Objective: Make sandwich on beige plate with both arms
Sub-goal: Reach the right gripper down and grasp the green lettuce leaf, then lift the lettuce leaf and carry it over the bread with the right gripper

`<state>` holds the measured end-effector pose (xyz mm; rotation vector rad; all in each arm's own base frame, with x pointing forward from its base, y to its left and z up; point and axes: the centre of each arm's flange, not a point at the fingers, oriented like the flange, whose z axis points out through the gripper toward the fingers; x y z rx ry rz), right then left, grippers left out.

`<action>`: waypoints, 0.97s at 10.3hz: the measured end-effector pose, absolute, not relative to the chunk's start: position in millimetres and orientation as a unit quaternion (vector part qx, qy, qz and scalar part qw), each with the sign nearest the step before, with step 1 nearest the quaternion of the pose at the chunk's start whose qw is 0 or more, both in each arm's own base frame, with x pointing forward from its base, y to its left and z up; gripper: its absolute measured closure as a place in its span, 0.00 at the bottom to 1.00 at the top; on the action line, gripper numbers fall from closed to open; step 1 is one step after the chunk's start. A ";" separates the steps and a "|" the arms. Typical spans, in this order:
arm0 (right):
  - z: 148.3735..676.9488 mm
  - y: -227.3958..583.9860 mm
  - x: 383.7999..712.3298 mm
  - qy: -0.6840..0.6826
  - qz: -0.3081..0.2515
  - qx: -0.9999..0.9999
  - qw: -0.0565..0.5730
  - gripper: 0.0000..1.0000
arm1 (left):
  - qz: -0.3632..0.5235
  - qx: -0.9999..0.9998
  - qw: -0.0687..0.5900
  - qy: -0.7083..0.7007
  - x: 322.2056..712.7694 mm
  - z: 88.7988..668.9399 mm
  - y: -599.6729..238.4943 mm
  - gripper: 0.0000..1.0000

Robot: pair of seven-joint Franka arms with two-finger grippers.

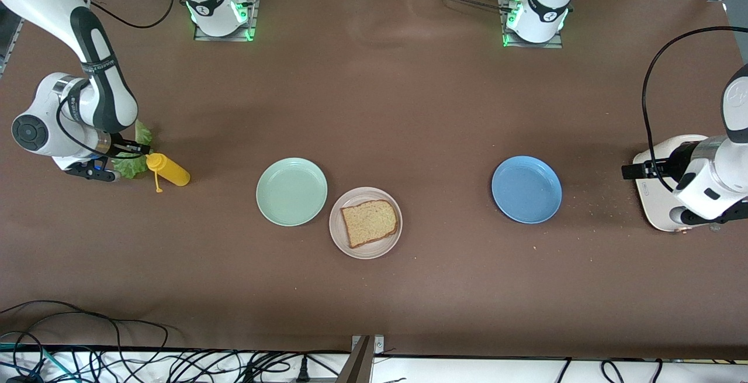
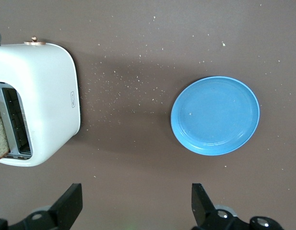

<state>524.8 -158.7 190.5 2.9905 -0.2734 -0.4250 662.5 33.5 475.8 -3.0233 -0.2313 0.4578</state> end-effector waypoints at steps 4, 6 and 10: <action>192.2 -160.1 524.9 -0.091 -0.138 0.985 0.055 0.97 | 0.149 -0.985 0.038 -0.075 662.4 475.7 33.5 0.00; 200.8 -160.0 529.1 -0.091 -0.132 0.986 0.054 0.97 | 0.150 -0.985 0.037 -0.075 662.4 475.7 33.3 0.00; 298.9 -157.4 558.6 -0.095 -0.148 0.983 0.042 0.97 | 0.150 -0.985 0.037 -0.075 662.3 475.7 33.1 0.00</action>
